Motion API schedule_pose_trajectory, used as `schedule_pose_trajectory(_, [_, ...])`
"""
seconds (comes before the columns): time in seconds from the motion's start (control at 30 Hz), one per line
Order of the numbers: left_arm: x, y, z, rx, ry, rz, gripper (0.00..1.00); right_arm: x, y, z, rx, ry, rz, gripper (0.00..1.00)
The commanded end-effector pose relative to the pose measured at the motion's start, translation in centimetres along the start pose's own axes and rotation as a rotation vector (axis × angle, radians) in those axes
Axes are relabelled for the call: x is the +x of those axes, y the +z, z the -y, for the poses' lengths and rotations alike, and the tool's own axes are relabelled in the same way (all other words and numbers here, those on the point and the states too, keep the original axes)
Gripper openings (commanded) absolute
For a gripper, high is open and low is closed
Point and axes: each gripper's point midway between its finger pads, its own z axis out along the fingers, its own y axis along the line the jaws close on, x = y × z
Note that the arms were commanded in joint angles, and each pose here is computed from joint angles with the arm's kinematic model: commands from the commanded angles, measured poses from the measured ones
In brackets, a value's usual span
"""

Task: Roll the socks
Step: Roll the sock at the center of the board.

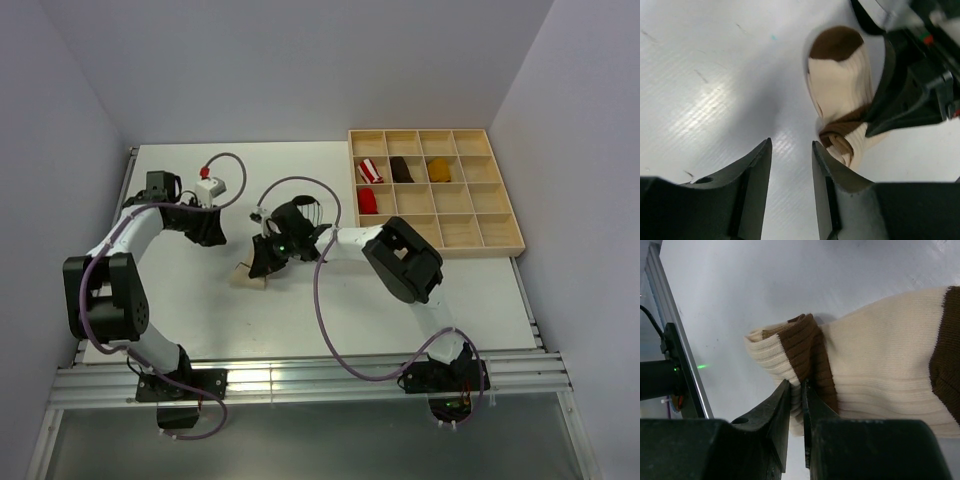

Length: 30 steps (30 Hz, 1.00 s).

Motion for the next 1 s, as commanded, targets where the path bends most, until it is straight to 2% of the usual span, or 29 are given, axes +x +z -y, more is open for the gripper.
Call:
schedule_pose_trajectory(0.0, [1.4, -0.4, 2.1, 0.09, 0.152, -0.025, 0.43, 8.6, 0.3, 6.2, 0.184, 0.153, -0.24, 0.05])
schedule_pose_trajectory(0.27, [2.2, -0.5, 5.2, 0.166, 0.286, 0.066, 0.48, 9.2, 0.4, 5.9, 0.141, 0.176, -0.267, 0.05])
schedule_pose_trajectory(0.63, [3.1, 2.2, 7.1, 0.244, 0.303, -0.003, 0.47, 9.6, 0.5, 6.1, 0.132, 0.183, -0.286, 0.05])
schedule_pose_trajectory(0.97, [4.2, 4.2, 6.6, 0.245, 0.245, -0.075, 0.41, 9.7, 0.7, 6.1, 0.123, 0.183, -0.29, 0.05])
